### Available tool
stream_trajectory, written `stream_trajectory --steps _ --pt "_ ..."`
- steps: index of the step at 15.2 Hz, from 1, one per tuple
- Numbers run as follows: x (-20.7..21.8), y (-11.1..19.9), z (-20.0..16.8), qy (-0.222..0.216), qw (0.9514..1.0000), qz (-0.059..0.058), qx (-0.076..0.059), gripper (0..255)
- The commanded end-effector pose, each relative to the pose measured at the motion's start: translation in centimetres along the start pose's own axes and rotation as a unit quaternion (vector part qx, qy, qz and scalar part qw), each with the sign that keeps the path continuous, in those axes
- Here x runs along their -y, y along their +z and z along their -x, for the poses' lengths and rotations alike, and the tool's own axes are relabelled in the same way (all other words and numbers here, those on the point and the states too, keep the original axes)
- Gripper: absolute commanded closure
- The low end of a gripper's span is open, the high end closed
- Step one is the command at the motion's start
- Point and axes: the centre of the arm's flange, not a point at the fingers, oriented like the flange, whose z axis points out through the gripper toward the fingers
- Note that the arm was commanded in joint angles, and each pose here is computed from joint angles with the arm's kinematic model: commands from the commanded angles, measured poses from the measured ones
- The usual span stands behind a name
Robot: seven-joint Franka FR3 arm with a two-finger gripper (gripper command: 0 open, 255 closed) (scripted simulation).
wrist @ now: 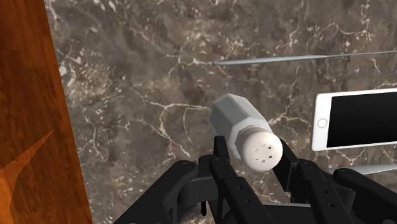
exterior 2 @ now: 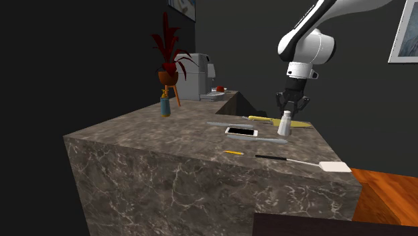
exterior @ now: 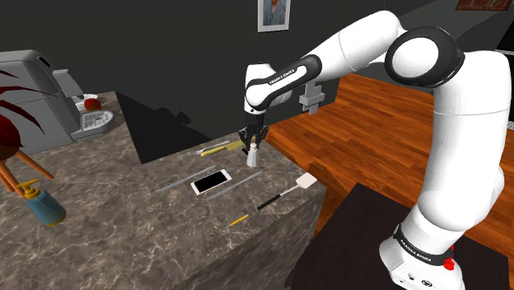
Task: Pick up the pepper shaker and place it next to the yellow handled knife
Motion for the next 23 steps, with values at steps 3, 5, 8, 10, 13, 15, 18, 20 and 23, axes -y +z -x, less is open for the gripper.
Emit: stream_trajectory --steps 3,5,8,10,13,15,18,20,23 --pt "-0.1 1.6 -0.1 0.0 1.0 0.0 0.0 255" --pt "-0.1 1.6 -0.1 0.0 1.0 0.0 0.0 255" --pt "-0.1 1.6 -0.1 0.0 1.0 0.0 0.0 255" --pt "-0.1 1.6 -0.1 0.0 1.0 0.0 0.0 255" --pt "-0.1 1.6 -0.1 0.0 1.0 0.0 0.0 0" --pt "-0.1 1.6 -0.1 0.0 1.0 0.0 0.0 0" --pt "-0.1 -1.0 -0.1 0.0 1.0 0.0 0.0 0" --pt "-0.1 -3.4 -0.1 0.0 1.0 0.0 0.0 0" --pt "-0.1 -3.4 -0.1 0.0 1.0 0.0 0.0 0"
